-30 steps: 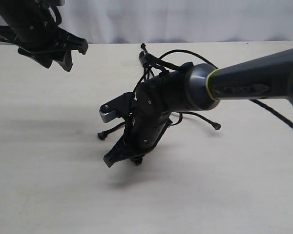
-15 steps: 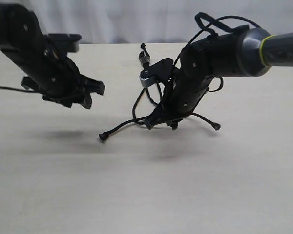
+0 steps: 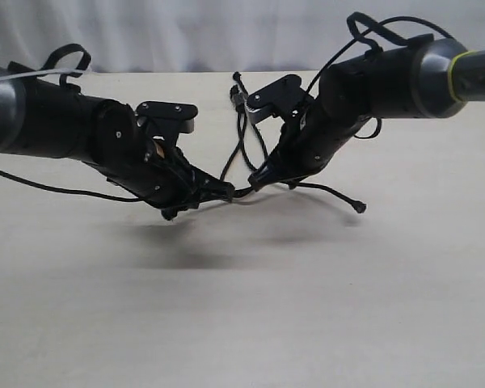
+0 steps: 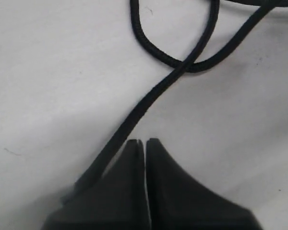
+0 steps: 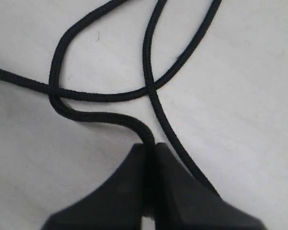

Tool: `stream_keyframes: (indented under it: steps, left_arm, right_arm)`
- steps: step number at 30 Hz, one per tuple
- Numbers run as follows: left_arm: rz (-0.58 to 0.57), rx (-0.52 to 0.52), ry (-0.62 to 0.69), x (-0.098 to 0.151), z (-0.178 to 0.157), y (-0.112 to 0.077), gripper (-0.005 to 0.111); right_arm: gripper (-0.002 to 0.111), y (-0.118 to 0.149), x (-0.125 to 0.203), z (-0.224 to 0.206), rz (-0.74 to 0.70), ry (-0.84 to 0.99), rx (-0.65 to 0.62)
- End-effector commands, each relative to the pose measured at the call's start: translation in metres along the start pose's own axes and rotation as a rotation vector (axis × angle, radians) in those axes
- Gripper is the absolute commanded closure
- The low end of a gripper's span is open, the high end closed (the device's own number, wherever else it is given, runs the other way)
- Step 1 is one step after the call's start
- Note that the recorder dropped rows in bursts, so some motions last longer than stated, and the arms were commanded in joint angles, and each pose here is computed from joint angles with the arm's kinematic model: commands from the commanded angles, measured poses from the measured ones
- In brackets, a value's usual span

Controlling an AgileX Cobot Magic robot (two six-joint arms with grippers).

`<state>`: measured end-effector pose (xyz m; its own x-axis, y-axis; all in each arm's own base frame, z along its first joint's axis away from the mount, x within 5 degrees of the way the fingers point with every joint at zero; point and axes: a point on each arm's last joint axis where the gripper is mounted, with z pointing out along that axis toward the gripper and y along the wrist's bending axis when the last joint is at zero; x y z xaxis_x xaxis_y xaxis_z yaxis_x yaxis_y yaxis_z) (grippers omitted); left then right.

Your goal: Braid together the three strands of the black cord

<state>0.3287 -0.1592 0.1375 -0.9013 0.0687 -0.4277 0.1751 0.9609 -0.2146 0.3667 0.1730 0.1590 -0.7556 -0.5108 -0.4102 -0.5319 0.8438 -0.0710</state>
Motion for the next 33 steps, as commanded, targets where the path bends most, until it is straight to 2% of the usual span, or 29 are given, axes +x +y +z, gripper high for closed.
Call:
stream_keyframes:
  steps: [1,11,19,27,33]
  left_arm:
    - [-0.007,-0.004,0.000,0.003,0.009,0.001,0.107]
    - [0.003,-0.012,0.016,0.006,0.014,0.002,0.107]
    - [0.016,-0.015,0.014,0.005,0.014,0.002,0.107]
    - [0.019,-0.016,0.022,0.006,0.014,0.003,0.107]
    - [0.018,-0.019,0.051,0.009,0.014,0.003,0.107]
  right_arm:
    - [0.104,-0.005,-0.003,-0.003,-0.009,-0.039,0.014]
    - [0.104,-0.007,-0.003,-0.003,-0.003,-0.046,0.016]
    - [0.104,-0.037,0.003,-0.004,0.116,-0.038,0.030]
    - [0.104,-0.050,0.000,0.001,0.053,-0.106,0.066]
    - [0.104,-0.049,0.010,0.034,0.026,-0.053,0.055]
